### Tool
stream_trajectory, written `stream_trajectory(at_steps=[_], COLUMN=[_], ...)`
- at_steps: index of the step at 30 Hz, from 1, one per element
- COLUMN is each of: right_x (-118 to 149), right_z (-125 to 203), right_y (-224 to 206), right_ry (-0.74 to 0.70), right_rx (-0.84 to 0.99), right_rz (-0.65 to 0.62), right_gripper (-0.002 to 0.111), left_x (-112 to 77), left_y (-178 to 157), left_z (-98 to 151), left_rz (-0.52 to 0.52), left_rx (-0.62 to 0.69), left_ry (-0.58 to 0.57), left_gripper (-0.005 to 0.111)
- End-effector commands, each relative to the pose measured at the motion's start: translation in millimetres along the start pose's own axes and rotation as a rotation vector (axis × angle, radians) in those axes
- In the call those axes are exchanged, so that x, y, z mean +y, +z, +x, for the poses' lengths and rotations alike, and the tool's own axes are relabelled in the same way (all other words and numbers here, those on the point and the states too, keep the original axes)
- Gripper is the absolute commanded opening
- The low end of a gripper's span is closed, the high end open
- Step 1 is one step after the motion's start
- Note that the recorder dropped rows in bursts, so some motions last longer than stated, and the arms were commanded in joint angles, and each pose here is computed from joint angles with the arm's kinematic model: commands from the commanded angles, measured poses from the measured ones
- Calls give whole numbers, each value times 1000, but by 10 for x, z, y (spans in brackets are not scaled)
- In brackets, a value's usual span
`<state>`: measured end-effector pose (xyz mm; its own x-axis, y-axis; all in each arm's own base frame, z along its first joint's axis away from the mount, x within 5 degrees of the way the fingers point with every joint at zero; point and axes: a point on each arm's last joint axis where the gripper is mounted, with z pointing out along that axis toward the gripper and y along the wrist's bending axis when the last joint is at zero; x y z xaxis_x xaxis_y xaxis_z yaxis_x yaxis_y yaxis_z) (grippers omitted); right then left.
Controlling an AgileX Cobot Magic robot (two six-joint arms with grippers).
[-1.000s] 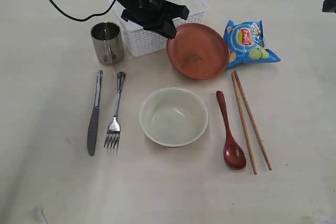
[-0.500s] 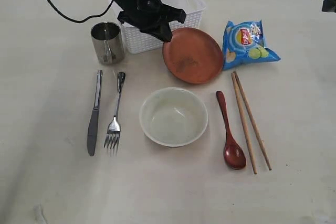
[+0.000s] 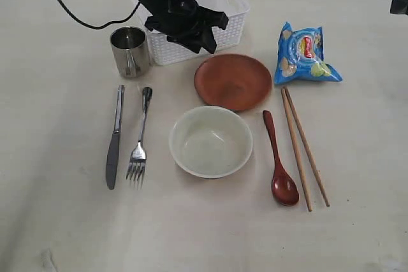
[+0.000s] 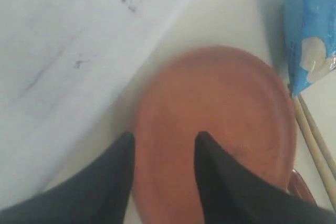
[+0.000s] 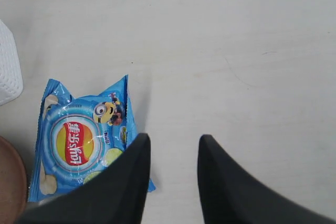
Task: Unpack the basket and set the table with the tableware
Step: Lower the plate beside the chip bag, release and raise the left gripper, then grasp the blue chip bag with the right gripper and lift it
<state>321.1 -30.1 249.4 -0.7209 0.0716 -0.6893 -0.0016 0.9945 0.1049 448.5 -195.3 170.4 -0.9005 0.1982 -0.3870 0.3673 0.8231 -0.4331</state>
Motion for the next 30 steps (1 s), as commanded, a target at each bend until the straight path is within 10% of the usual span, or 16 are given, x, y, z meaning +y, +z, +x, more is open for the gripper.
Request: stream_trajectory(at_steps=[1, 19, 26, 30], right_x=[-13, 258, 750, 947], right_z=[0, 57, 170, 221], right_y=[-21, 110, 542, 744], right_ry=[-7, -101, -209, -268], right_rx=[-7, 29, 21, 33], right_rz=[5, -186, -204, -207], right_gripper=[30, 61, 61, 61], left_x=[-38, -357, -260, -178], left_y=[-25, -1216, -1298, -1285], left_z=[-18, -198, 0, 134], left_rz=[4, 4, 16, -12], left_rx=[-19, -171, -128, -208], left_ry=[-7, 272, 310, 303], left_gripper=[38, 37, 1, 0])
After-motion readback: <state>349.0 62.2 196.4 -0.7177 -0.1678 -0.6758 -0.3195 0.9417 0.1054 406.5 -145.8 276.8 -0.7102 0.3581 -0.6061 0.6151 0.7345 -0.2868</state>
